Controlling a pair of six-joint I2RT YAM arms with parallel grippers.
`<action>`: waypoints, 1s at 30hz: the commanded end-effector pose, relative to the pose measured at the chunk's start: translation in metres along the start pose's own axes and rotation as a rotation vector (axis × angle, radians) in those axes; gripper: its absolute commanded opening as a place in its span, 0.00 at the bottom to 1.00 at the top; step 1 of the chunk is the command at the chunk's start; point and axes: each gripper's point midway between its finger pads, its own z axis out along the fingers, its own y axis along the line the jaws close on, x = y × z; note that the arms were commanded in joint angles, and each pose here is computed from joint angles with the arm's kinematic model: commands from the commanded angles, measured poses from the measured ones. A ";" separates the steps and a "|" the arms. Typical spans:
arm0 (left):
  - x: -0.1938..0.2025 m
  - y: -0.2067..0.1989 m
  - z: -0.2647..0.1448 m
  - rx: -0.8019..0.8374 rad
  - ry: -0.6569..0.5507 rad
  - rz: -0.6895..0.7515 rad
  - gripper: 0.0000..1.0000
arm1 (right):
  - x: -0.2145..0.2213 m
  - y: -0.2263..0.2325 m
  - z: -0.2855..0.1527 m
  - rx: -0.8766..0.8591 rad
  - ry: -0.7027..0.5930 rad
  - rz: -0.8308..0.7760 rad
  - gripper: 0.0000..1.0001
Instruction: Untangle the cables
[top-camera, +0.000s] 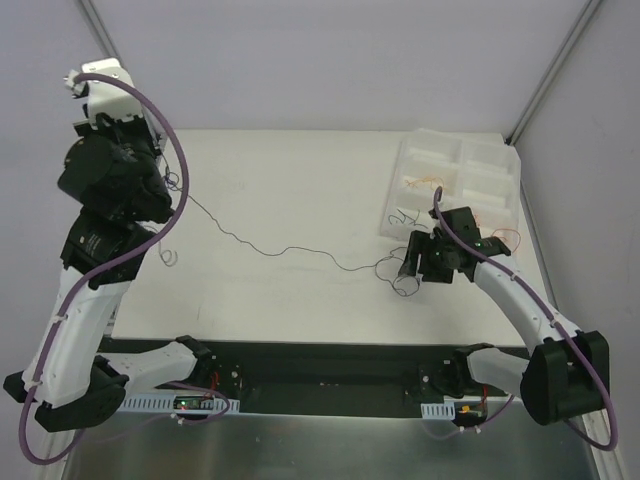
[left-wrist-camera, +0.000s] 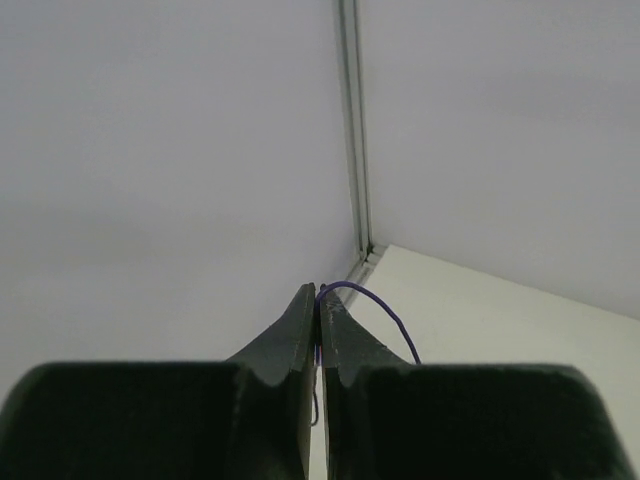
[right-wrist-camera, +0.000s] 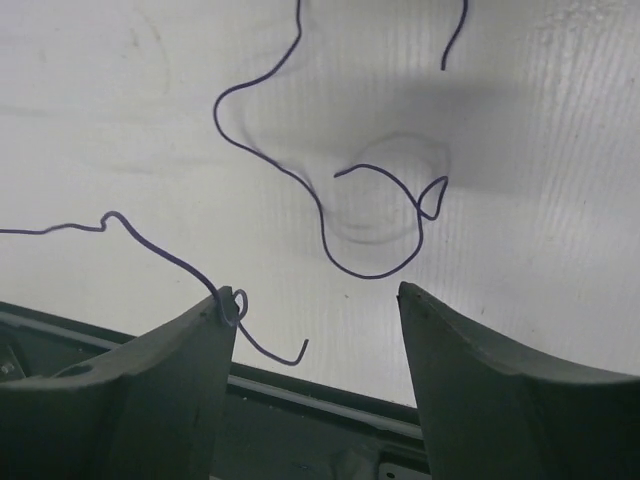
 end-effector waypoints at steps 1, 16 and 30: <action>0.052 -0.040 -0.006 0.085 0.117 -0.011 0.00 | -0.003 0.021 -0.020 -0.108 -0.006 -0.078 0.71; 0.249 -0.181 -0.091 0.629 0.669 -0.051 0.00 | -0.013 -0.009 -0.008 0.095 0.096 0.116 0.63; 0.356 -0.235 -0.207 0.841 1.303 -0.203 0.00 | 0.005 -0.032 0.048 0.176 0.178 0.089 0.46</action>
